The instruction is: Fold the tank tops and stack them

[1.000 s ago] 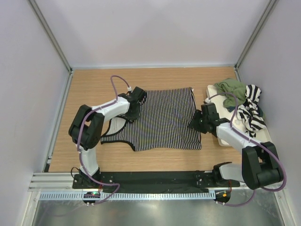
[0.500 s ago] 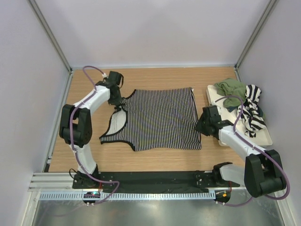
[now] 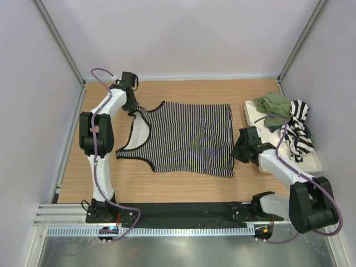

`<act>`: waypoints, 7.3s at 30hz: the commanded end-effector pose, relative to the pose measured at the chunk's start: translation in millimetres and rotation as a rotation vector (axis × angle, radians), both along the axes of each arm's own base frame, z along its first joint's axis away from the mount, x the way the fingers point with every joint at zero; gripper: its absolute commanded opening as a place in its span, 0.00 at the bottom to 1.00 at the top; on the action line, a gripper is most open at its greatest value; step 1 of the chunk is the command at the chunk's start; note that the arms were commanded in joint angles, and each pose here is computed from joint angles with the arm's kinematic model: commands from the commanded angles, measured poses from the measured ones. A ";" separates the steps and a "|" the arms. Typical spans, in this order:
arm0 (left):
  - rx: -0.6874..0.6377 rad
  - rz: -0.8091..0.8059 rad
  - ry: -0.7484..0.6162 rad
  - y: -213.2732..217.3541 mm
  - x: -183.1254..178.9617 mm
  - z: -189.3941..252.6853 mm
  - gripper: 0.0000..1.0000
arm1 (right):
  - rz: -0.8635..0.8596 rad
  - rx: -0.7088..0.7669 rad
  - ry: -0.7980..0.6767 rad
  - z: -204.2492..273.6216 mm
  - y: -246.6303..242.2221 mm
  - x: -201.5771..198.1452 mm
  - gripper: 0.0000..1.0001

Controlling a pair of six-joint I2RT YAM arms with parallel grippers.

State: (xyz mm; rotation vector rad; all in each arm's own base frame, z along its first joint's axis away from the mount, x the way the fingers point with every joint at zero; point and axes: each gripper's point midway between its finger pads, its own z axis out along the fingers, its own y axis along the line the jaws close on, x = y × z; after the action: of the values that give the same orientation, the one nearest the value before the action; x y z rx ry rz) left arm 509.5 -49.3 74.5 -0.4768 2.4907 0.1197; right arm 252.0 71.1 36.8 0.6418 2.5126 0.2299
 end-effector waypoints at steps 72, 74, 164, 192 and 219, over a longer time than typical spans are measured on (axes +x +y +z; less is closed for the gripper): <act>-0.455 -0.253 0.137 -125.7 -306.9 -31.2 0.51 | 0.063 0.004 0.220 -11.4 22.4 -105.2 0.01; -0.451 -0.258 0.148 -127.2 -310.8 -34.0 0.49 | 0.059 -0.001 0.224 -12.5 21.5 -105.9 0.01; -0.531 -0.244 0.072 -149.5 -139.9 2.0 0.00 | -0.080 -0.112 -0.046 46.7 -8.1 115.4 0.01; -0.458 -0.203 -0.087 -136.0 -116.5 19.6 0.61 | -0.208 -0.193 -0.160 56.0 -36.4 124.0 0.70; -0.426 -0.351 0.080 -179.4 -119.3 -26.4 0.16 | 0.027 -0.025 -0.048 10.9 13.4 141.7 0.01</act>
State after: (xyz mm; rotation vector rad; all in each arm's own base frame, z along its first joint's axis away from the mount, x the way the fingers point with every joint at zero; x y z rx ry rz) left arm 375.3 -231.1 42.6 -0.2038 2.6536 -0.5402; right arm 367.9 90.0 27.2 0.5458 2.5647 0.2368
